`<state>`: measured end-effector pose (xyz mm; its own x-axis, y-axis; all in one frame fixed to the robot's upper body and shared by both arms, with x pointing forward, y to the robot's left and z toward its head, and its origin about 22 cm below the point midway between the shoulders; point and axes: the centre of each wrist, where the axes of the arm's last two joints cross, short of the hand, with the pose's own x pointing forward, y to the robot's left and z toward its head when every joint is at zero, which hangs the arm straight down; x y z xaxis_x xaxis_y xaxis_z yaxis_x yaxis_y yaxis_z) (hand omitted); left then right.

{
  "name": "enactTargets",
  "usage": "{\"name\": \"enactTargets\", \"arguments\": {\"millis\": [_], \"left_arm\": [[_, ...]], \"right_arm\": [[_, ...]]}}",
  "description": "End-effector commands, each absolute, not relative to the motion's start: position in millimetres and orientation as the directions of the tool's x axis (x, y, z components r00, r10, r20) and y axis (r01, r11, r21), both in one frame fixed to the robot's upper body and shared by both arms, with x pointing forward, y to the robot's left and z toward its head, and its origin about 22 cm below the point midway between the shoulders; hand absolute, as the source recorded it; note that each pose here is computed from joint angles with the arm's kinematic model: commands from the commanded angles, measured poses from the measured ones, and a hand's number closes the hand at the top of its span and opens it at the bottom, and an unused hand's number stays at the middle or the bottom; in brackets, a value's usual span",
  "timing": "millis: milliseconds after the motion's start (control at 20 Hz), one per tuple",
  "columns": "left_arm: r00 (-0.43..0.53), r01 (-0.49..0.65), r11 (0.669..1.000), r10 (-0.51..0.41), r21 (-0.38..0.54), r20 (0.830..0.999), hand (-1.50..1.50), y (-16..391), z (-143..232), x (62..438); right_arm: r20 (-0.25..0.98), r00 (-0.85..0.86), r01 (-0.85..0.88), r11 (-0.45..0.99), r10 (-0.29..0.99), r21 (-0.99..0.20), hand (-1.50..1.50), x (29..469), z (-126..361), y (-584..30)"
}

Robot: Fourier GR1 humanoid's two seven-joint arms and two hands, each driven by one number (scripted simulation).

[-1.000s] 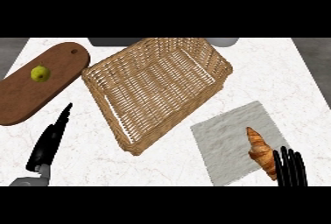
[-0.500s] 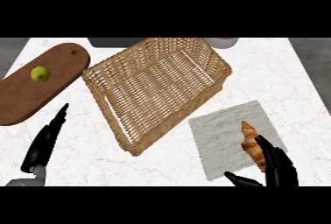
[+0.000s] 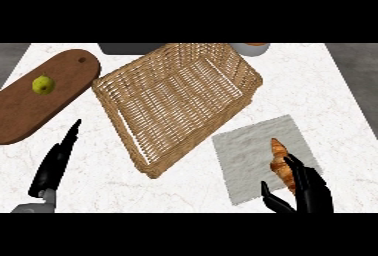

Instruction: Pick the croissant from the placemat and place it in the basket

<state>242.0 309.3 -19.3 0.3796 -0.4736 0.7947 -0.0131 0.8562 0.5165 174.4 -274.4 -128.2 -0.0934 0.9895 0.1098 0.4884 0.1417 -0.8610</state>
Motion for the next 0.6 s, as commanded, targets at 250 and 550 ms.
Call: {"name": "enactTargets", "arguments": {"millis": [250, 550], "left_arm": [[0.364, 0.01, 0.854, -0.488, 0.521, 0.793, 0.0, 306.6, -12.2, 243.4], [0.359, 0.024, 0.853, -0.493, 0.521, 0.792, 0.0, 297.0, -13.3, 253.6]], "right_arm": [[0.058, -0.189, 0.344, 0.122, 0.98, -0.931, 1.5, 229.0, -100.5, -283.1], [0.046, -0.293, 0.033, 0.059, 0.955, -0.998, 1.5, 297.2, -36.4, -319.2]]}}
